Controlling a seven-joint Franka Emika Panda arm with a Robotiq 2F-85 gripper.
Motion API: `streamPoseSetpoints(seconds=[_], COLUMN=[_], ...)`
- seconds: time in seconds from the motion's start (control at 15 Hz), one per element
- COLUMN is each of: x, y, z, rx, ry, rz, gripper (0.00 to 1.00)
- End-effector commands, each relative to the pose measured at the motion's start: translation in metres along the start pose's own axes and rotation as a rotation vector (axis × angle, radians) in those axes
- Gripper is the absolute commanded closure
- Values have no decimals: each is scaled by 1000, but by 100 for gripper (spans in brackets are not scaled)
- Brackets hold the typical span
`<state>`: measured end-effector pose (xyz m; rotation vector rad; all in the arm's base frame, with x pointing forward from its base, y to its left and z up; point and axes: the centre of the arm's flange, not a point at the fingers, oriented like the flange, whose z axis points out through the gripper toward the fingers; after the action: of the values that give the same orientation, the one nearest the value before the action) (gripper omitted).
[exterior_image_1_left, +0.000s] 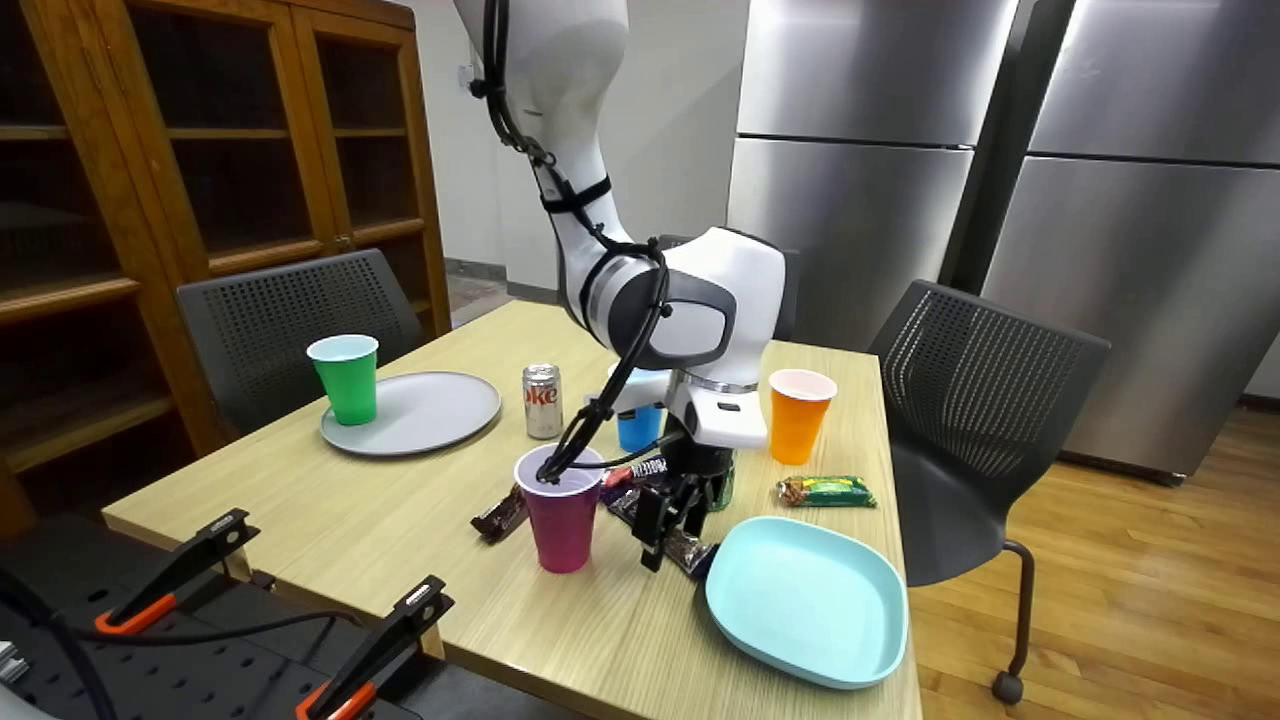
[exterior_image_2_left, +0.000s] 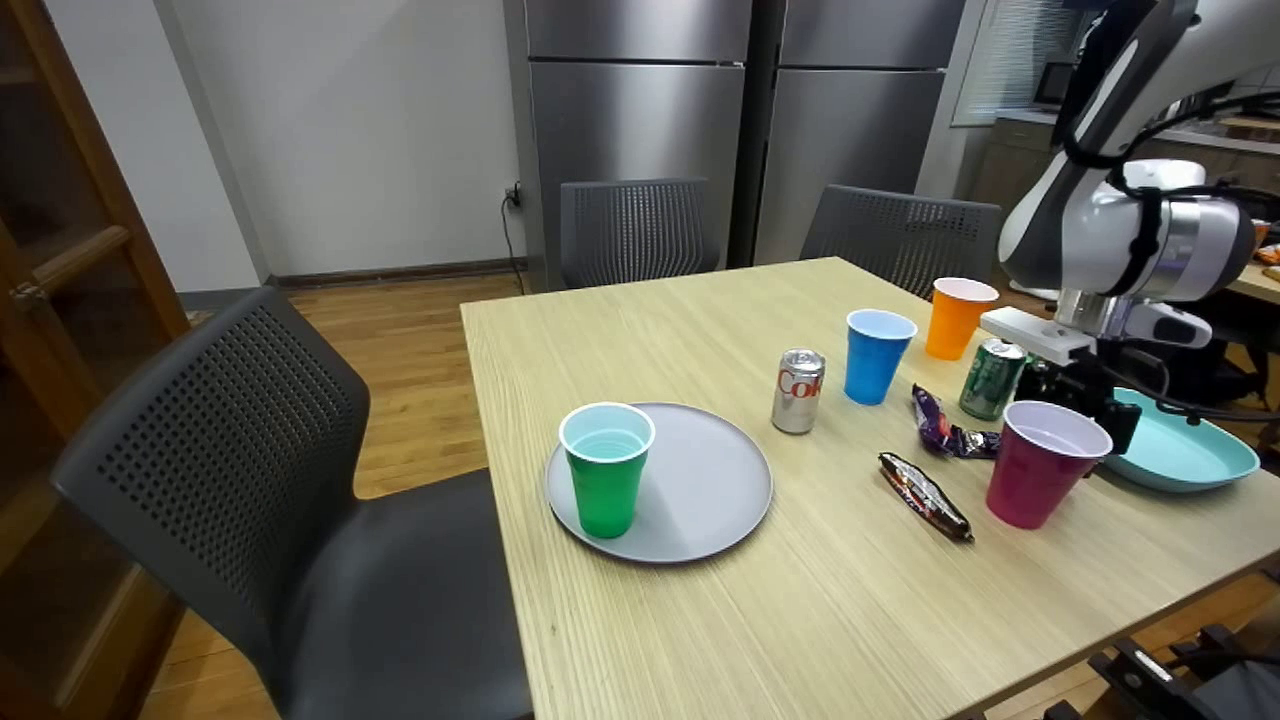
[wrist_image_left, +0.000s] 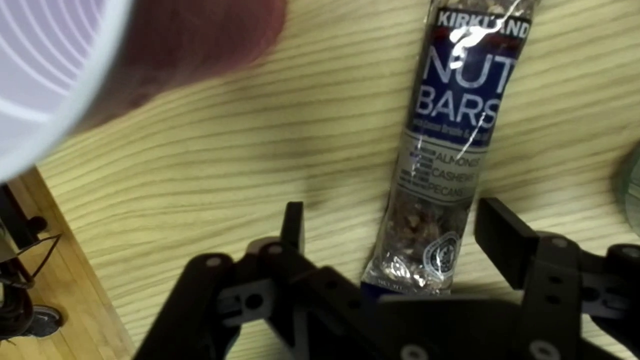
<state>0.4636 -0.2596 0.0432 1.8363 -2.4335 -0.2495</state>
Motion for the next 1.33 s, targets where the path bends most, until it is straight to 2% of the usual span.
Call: streamPoseSetpoints(seconds=[0.0, 0.4, 0.67, 1.0, 1.27], x=[1, 2, 0, 8, 12], y=[-7, -11, -6, 2, 0], z=[-5, -9, -16, -54, -75], rx=[-3, 8, 18, 84, 102], ry=[9, 11, 13, 10, 0], rz=[22, 31, 20, 38, 35], gripper=[42, 88, 90, 90, 90])
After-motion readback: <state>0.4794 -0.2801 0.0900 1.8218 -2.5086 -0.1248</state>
